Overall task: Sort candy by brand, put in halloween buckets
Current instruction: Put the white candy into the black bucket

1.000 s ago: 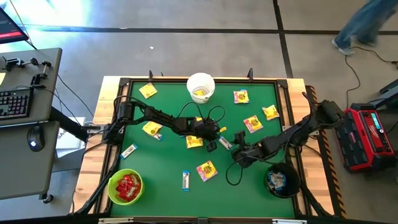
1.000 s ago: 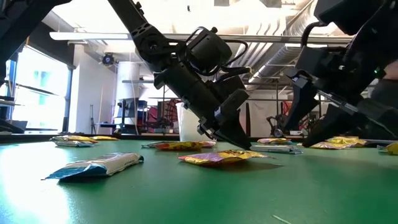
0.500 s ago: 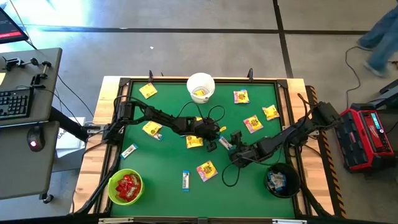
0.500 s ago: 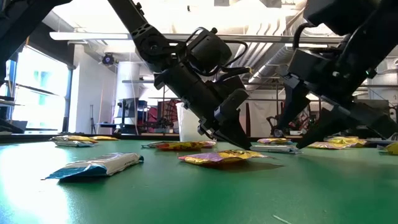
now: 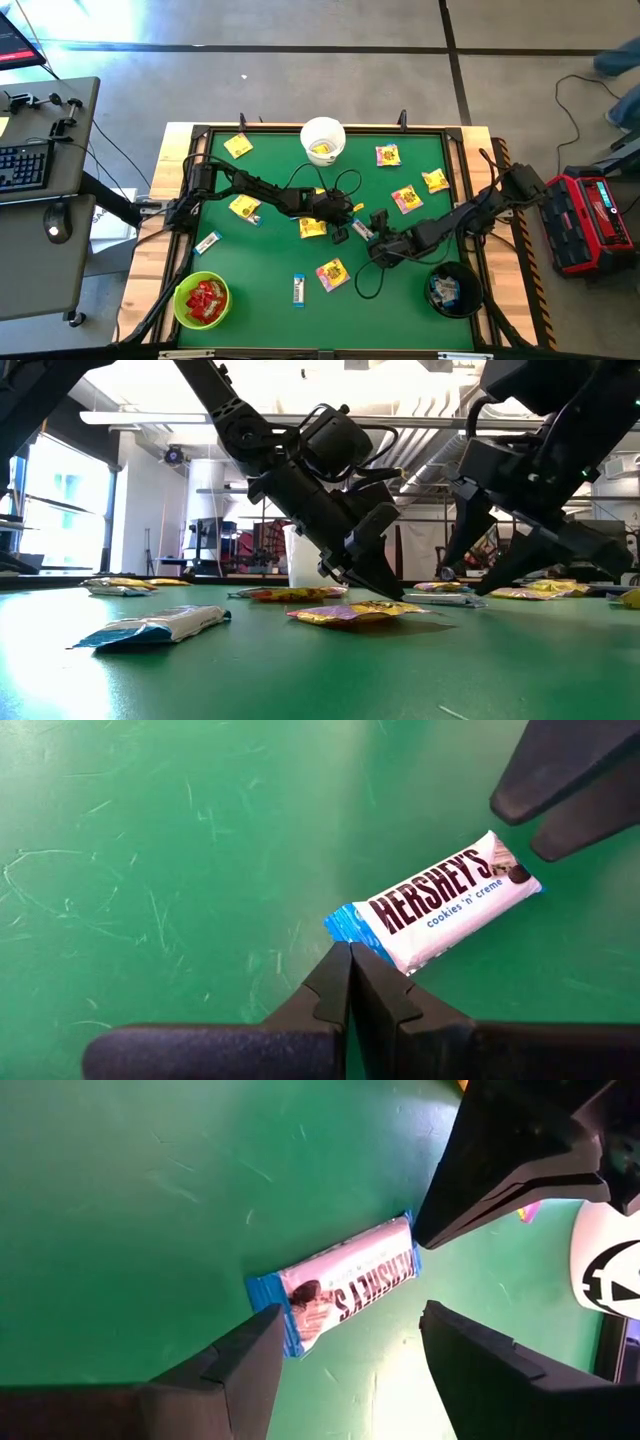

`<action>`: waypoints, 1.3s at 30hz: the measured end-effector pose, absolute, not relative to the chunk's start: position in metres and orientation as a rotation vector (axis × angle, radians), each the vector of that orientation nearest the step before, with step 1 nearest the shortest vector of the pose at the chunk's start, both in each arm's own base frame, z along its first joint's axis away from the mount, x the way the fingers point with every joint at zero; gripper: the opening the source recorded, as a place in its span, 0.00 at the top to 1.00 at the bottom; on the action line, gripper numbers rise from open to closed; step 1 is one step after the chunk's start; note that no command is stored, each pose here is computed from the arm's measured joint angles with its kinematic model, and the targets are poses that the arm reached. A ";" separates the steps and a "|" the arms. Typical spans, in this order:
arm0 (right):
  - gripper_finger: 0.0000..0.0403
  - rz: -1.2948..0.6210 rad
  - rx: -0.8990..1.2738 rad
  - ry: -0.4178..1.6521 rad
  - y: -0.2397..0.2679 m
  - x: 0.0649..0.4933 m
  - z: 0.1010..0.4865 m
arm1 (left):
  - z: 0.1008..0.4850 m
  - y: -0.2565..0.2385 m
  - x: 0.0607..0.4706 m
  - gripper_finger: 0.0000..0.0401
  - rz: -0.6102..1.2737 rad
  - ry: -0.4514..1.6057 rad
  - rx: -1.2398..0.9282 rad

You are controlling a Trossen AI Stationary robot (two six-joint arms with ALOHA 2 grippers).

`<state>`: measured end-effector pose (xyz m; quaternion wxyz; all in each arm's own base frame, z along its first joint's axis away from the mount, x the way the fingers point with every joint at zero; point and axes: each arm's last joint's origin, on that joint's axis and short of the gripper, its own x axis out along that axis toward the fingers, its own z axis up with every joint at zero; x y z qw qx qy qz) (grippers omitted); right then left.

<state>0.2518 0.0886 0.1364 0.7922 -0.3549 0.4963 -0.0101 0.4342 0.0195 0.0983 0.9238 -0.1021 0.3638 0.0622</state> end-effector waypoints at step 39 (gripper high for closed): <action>0.44 -0.013 -0.786 1.070 0.077 0.258 0.137 | 0.098 0.019 0.434 0.99 0.123 0.747 -0.210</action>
